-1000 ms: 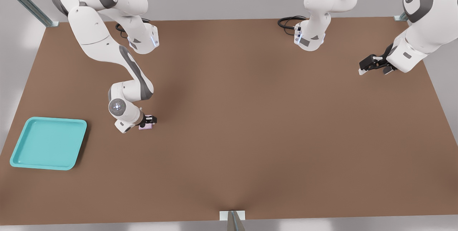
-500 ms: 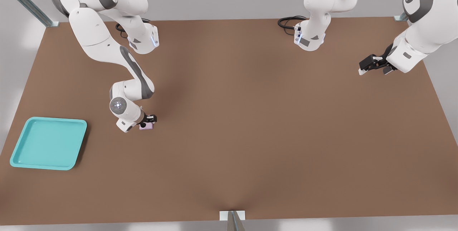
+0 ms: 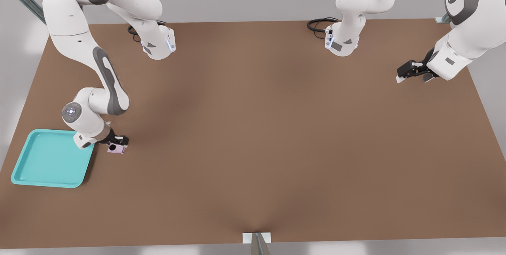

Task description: Keep left arm still and place phone on the tray with right arm

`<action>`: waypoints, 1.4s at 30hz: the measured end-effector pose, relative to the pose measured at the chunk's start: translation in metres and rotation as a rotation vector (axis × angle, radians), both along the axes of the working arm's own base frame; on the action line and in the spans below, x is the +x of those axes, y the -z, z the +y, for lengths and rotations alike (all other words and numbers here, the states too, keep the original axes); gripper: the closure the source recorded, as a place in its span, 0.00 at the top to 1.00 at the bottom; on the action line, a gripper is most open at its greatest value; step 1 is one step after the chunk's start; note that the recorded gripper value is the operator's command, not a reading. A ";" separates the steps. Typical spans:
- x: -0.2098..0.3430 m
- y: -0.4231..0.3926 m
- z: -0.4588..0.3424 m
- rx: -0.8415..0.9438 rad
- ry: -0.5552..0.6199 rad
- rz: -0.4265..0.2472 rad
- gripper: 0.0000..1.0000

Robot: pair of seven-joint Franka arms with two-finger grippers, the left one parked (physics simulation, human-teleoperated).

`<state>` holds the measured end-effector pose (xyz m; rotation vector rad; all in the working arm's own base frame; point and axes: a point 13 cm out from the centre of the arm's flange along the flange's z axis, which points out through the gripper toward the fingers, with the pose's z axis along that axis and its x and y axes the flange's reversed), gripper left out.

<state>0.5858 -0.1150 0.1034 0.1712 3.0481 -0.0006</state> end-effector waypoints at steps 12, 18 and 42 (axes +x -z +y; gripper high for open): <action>0.029 0.005 -0.258 0.000 -0.033 -0.036 0.74; 0.032 -0.002 -0.234 0.039 -0.213 -0.016 1.00; 0.020 -0.407 0.063 -0.062 -0.282 0.055 1.00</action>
